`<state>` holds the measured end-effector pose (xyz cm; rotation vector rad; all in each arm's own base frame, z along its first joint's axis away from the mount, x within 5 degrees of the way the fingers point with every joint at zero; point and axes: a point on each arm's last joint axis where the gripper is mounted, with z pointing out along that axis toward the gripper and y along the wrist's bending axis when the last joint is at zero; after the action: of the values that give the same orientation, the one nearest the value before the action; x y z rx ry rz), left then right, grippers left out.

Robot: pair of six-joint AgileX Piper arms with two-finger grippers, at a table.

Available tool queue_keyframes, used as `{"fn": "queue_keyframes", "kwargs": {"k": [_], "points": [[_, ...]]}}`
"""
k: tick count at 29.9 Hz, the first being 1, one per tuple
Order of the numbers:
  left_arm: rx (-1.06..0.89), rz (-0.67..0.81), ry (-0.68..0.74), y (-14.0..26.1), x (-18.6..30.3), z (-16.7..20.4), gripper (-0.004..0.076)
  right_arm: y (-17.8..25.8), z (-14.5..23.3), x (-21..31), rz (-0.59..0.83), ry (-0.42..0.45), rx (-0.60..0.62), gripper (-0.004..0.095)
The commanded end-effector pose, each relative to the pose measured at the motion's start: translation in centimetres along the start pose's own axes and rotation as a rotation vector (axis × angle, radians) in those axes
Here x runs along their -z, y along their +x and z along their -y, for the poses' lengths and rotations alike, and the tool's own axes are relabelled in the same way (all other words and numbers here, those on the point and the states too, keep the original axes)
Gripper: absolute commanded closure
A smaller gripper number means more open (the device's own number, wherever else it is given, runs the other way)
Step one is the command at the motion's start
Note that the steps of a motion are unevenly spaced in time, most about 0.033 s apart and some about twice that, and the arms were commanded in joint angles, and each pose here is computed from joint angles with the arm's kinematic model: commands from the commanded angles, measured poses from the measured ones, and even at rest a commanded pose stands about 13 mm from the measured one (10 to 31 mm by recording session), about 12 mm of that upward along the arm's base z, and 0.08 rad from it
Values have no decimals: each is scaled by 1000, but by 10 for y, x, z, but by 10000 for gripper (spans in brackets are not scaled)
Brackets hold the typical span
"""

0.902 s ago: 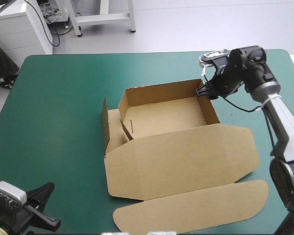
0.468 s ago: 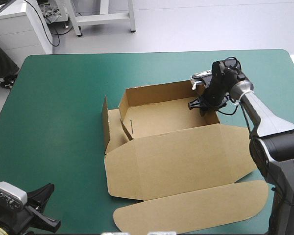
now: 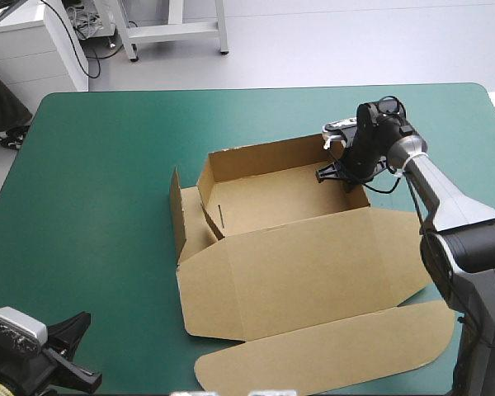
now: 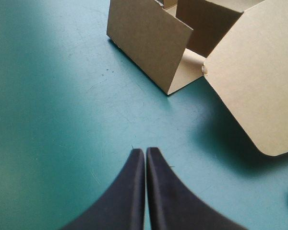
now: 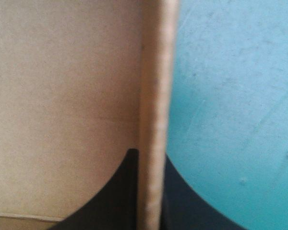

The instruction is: Fold the box

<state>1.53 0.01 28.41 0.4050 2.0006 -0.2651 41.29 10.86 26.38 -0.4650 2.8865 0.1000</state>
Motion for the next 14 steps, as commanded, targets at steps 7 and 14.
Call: {"fn": "queue_keyframes", "kwargs": {"k": [7,14], "points": [[-1,83,5,-13,3,0,731,32,-1,134,283,101,11,928],[-1,122,9,-16,3,1,730,72,-4,208,467,142,-3,928]]}}
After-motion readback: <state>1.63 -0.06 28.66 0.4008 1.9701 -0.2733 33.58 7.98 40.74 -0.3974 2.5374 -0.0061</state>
